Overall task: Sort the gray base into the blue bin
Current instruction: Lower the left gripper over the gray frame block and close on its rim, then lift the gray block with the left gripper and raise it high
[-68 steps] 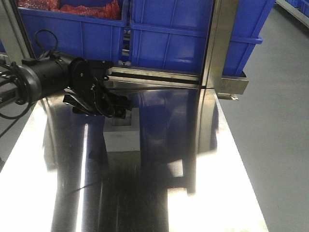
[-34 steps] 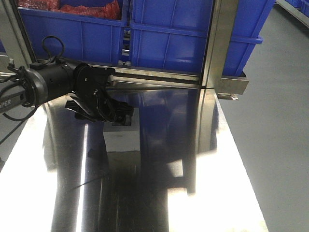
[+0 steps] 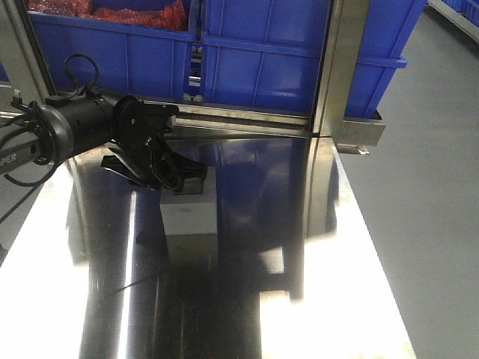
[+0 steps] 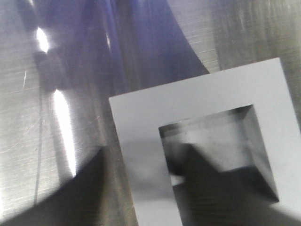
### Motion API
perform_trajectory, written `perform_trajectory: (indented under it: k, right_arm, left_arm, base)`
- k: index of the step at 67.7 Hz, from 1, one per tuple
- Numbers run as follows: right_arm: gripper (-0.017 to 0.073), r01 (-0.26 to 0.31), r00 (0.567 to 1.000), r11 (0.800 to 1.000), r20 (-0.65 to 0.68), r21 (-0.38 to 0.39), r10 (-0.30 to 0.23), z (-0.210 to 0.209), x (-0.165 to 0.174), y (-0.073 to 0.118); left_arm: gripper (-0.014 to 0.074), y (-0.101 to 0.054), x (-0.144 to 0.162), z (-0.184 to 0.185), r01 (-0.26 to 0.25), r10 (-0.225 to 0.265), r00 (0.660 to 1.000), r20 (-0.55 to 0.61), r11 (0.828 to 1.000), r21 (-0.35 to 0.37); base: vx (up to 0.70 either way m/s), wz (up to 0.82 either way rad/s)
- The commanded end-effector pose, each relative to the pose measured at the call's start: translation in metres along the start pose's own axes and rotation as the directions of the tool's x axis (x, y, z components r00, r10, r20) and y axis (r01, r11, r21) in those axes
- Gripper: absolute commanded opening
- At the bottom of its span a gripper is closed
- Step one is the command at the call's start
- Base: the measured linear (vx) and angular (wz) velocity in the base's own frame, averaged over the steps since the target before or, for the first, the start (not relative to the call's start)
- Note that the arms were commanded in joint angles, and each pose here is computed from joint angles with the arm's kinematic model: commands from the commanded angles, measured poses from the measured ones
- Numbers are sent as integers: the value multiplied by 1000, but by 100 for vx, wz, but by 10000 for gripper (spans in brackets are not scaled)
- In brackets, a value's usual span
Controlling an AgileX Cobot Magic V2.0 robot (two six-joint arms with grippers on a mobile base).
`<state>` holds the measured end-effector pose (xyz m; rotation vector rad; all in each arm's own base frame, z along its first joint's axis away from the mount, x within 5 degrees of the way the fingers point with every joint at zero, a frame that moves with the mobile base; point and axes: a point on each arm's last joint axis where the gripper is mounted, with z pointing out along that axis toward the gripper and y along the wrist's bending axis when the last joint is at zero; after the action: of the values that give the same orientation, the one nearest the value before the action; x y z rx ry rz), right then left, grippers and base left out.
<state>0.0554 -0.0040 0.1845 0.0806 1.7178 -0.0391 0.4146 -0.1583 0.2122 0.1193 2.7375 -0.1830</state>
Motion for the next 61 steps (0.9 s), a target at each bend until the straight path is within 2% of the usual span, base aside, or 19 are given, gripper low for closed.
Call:
perform_trajectory:
  k: [1, 8, 17, 32, 40, 49, 61]
  right_arm:
    - [-5, 19, 996, 1000, 81, 7, -20, -1, -6, 0]
    - [-5, 19, 996, 1000, 81, 7, -20, -1, -6, 0]
    - [-5, 19, 996, 1000, 81, 7, -20, -1, -6, 0]
    - [-5, 19, 996, 1000, 81, 7, -20, -1, -6, 0]
    - [-5, 19, 996, 1000, 81, 7, -20, -1, -6, 0]
    - [-5, 19, 996, 1000, 81, 7, -20, -1, -6, 0]
    - [-5, 19, 996, 1000, 81, 7, -20, -1, -6, 0]
  left_arm:
    - [181, -2, -9, -25, -8, 7, 998, 64, 1000, 14]
    - [98, -2, -9, -25, -9, 8, 998, 65, 1000, 13]
    - [34, -2, -9, -25, -9, 8, 998, 70, 1000, 14]
    - [0, -3, -15, -38, -18, 14, 990, 139, 1000, 24]
    - [1, -6, -24, -68, -25, 8, 964, 267, 998, 59]
    - [2, -8, -30, -112, -38, -5, 913, 409, 995, 98]
    - [4, -7, -26, -170, -53, -23, 851, 525, 990, 129]
  base:
    - [0, 0]
    - [0, 0]
    - [0, 0]
    - [0, 0]
    - [0, 0]
    - [0, 0]
    - [0, 0]
